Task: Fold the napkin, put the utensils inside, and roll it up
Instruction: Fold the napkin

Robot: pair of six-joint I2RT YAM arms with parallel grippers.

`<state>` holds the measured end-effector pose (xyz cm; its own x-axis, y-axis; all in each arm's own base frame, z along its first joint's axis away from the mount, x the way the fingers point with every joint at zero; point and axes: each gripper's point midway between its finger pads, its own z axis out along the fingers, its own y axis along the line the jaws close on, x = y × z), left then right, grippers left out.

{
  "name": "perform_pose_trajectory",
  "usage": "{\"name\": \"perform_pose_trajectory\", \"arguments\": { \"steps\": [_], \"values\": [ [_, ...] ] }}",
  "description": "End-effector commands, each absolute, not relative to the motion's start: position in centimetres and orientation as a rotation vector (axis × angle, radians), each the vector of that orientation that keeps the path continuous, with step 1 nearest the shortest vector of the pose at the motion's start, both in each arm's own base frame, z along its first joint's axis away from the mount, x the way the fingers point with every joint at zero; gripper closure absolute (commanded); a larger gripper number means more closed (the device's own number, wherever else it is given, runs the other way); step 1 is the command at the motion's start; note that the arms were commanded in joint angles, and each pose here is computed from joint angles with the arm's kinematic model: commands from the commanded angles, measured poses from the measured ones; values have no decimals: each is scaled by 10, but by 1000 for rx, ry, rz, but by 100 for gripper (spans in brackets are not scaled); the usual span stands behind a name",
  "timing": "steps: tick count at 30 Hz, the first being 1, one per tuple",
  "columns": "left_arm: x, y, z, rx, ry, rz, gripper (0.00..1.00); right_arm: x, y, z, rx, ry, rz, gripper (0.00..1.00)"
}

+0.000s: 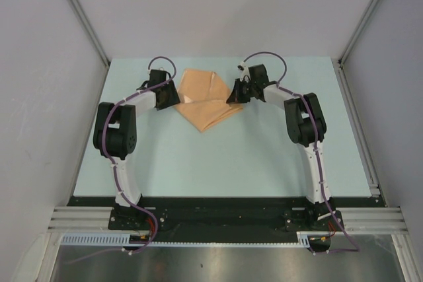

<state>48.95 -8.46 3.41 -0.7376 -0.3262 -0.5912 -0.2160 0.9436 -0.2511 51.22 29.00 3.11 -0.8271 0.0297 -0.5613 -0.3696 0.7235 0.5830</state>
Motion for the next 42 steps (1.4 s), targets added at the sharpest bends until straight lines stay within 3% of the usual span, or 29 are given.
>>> {"name": "perform_pose_trajectory", "arguments": {
  "steps": [1,18,33,42],
  "values": [
    [497,-86,62,-396,2353,-267,37,511,287,64,-257,2290,1001,100],
    [506,-99,71,-428,2299,-377,37,493,264,74,-196,2244,1016,100],
    [509,-120,70,-447,2267,-539,44,496,248,75,-155,2232,1006,100],
    [533,-139,78,-402,2202,-650,46,504,253,82,-156,2198,1043,99]
  ]
}}
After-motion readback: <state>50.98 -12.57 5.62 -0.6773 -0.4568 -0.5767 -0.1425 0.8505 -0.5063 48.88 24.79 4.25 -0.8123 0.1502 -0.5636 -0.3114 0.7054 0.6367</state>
